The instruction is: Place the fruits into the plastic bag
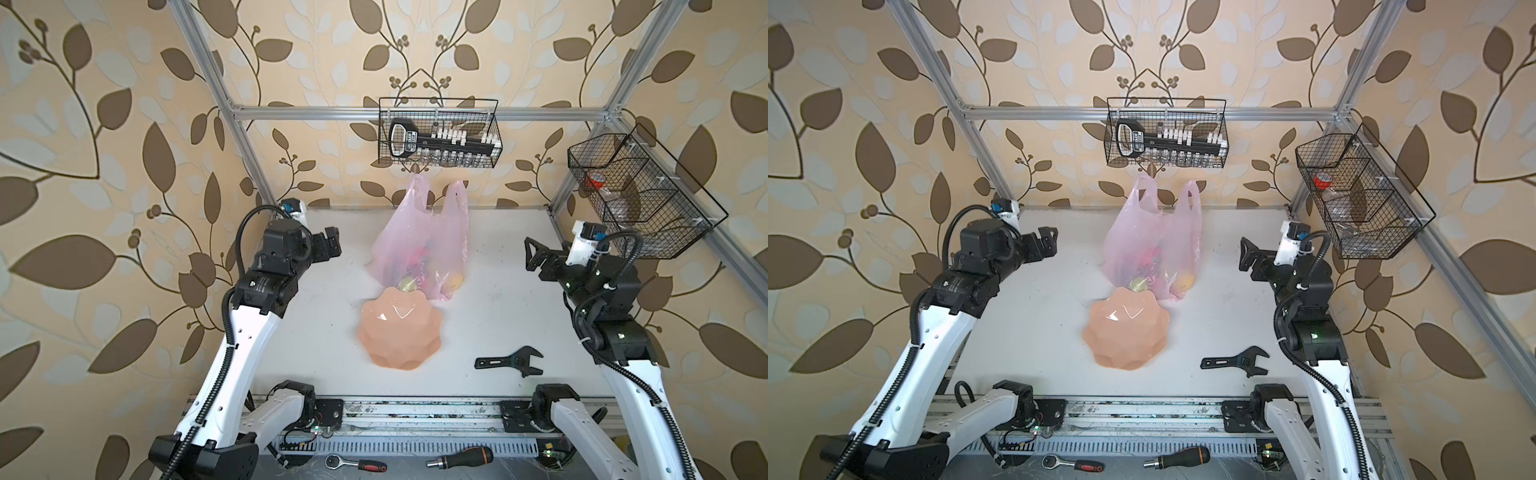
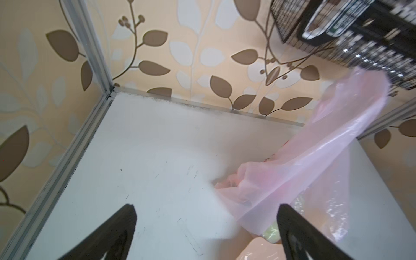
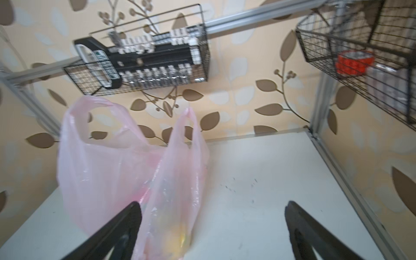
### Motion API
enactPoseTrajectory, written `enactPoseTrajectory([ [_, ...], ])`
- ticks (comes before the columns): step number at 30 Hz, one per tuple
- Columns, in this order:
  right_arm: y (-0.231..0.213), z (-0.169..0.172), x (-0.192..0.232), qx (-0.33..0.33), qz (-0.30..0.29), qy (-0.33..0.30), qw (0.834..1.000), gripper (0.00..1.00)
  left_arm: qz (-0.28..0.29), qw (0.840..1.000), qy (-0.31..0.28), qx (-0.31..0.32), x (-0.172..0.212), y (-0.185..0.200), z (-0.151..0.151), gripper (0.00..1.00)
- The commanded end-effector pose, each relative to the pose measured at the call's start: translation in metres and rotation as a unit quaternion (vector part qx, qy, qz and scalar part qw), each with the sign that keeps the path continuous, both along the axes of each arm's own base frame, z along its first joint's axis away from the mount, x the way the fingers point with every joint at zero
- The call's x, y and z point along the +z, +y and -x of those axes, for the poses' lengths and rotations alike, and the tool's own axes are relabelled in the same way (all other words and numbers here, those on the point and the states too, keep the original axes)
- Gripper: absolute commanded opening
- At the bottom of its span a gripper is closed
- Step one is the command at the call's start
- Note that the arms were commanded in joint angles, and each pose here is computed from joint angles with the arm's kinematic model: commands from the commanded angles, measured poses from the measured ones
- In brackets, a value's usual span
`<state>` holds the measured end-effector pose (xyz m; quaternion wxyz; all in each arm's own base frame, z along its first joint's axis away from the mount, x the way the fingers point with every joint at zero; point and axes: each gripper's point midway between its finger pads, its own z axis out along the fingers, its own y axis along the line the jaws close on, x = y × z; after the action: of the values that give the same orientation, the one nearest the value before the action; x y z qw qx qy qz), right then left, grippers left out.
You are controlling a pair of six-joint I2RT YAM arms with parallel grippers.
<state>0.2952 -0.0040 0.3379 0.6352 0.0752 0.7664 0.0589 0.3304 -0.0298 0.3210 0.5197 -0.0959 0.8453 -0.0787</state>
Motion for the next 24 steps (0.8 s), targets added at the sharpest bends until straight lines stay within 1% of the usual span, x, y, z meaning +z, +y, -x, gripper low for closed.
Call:
enactPoseTrajectory([
  [1,-0.035,0.013,-0.048,-0.088,0.04,0.058,0.994,1.0,-0.032,0.998,0.01,0.056,-0.037,0.031,-0.001,0.99],
  [3,-0.039,0.016,-0.079,-0.095,0.05,0.074,0.991,1.0,-0.055,0.995,0.018,0.085,-0.067,0.05,0.003,0.99],
  [5,-0.04,0.018,-0.112,-0.095,0.05,0.085,0.991,1.0,-0.081,0.992,0.007,0.094,-0.088,0.06,0.005,0.99],
  [6,-0.041,0.018,-0.122,-0.1,0.044,0.083,0.991,1.0,-0.092,0.991,-0.007,0.101,-0.096,0.063,0.005,0.99],
  [8,-0.045,0.02,-0.147,-0.113,0.029,0.089,0.989,1.0,-0.099,0.99,-0.03,0.097,-0.111,0.064,0.005,0.99],
  [10,-0.045,0.017,-0.16,-0.116,0.014,0.086,0.989,1.0,-0.102,0.99,-0.041,0.089,-0.128,0.062,0.004,0.99],
  [12,-0.047,0.012,-0.169,-0.123,0.014,0.079,0.989,1.0,-0.099,0.991,-0.036,0.085,-0.146,0.06,0.005,0.99],
  [14,-0.05,0.007,-0.17,-0.13,0.02,0.062,0.989,1.0,-0.1,0.991,-0.03,0.082,-0.161,0.059,0.004,0.99],
  [15,-0.05,0.004,-0.169,-0.129,0.024,0.047,0.99,1.0,-0.097,0.991,-0.041,0.079,-0.163,0.058,0.001,0.99],
  [17,-0.047,-0.002,-0.167,-0.115,0.035,0.02,0.993,1.0,-0.094,0.993,-0.064,0.045,-0.163,0.046,-0.009,0.99],
  [18,-0.046,-0.004,-0.168,-0.112,0.04,0.009,0.993,1.0,-0.095,0.993,-0.066,0.03,-0.166,0.041,-0.015,0.99],
  [20,-0.048,-0.007,-0.175,-0.117,0.038,-0.004,0.992,1.0,-0.096,0.993,-0.06,0.026,-0.18,0.04,-0.026,0.99],
  [22,-0.046,-0.009,-0.18,-0.113,0.036,-0.022,0.993,1.0,-0.097,0.994,-0.051,0.002,-0.196,0.033,-0.034,0.99],
  [24,-0.044,-0.012,-0.187,-0.107,0.035,-0.031,0.993,1.0,-0.093,0.994,-0.047,-0.044,-0.208,0.018,-0.04,0.99],
])
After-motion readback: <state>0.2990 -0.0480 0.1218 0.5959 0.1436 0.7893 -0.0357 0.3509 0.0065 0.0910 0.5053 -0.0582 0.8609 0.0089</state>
